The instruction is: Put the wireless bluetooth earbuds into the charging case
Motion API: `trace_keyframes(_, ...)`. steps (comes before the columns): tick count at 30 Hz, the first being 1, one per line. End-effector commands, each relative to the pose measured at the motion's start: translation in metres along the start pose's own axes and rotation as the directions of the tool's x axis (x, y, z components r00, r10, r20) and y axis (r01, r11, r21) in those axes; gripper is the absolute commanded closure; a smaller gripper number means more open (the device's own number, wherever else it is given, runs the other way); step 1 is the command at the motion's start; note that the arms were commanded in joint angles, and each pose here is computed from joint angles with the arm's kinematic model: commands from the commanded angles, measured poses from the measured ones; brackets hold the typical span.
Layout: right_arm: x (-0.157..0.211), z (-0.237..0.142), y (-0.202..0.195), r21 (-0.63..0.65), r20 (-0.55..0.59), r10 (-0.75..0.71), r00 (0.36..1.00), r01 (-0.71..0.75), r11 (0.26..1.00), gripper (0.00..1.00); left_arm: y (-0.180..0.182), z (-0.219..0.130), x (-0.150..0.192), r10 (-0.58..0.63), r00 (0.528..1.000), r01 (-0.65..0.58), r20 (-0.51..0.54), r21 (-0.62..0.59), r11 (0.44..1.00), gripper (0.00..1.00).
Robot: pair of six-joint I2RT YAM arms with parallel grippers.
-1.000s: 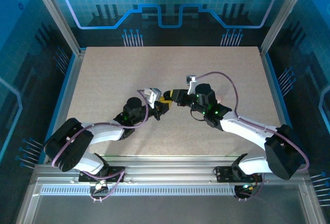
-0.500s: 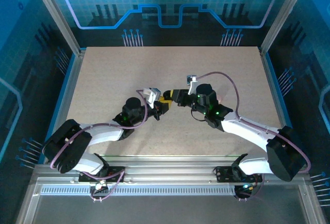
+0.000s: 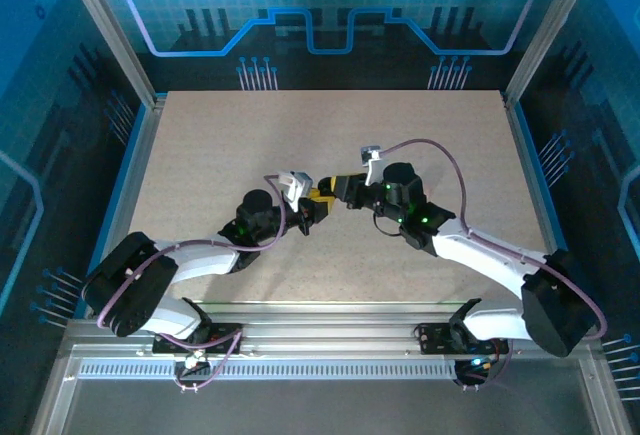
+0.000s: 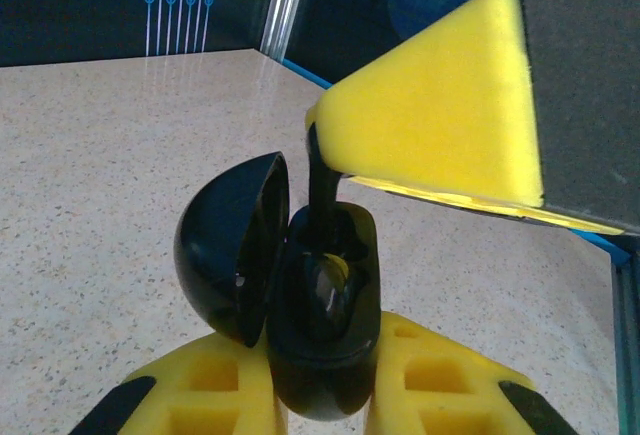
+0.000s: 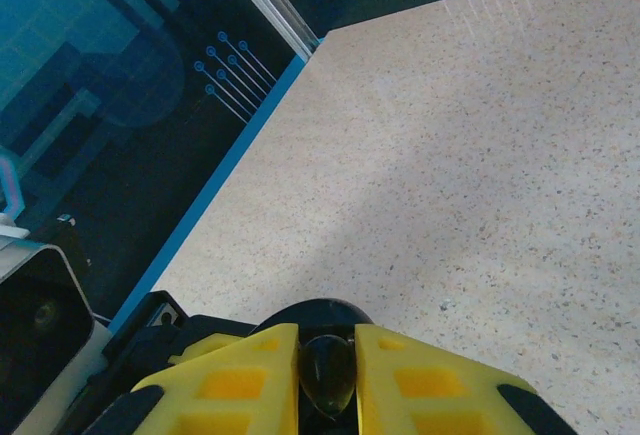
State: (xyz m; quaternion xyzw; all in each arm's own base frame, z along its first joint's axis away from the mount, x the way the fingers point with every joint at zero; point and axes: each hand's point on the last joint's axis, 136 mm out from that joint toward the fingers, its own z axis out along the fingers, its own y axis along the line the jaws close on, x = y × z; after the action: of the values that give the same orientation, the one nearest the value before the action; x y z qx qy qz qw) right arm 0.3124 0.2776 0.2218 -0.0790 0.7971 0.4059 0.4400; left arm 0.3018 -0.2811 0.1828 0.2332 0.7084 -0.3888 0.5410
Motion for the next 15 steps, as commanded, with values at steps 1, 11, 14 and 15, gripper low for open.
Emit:
trace_keyframes(1,0.013,-0.008,-0.003,-0.018,-0.053,-0.028,0.998,0.027,0.999,0.79,-0.017,-0.006,-0.031,0.066,0.992,-0.073,0.109,0.055,0.996,0.86)
trace_keyframes(11,0.010,-0.016,0.003,-0.093,-0.073,-0.045,0.996,0.038,0.995,0.79,-0.024,-0.006,-0.029,0.083,0.992,-0.092,0.094,0.091,0.992,0.86)
trace_keyframes(14,0.009,-0.017,0.007,-0.126,-0.084,-0.049,0.995,0.038,0.991,0.79,-0.026,-0.006,-0.029,0.091,0.992,-0.100,0.089,0.099,0.990,0.86)
trace_keyframes(15,0.008,-0.018,0.009,-0.137,-0.085,-0.054,0.995,0.042,0.990,0.79,-0.026,-0.006,-0.029,0.095,0.992,-0.103,0.087,0.101,0.989,0.86)
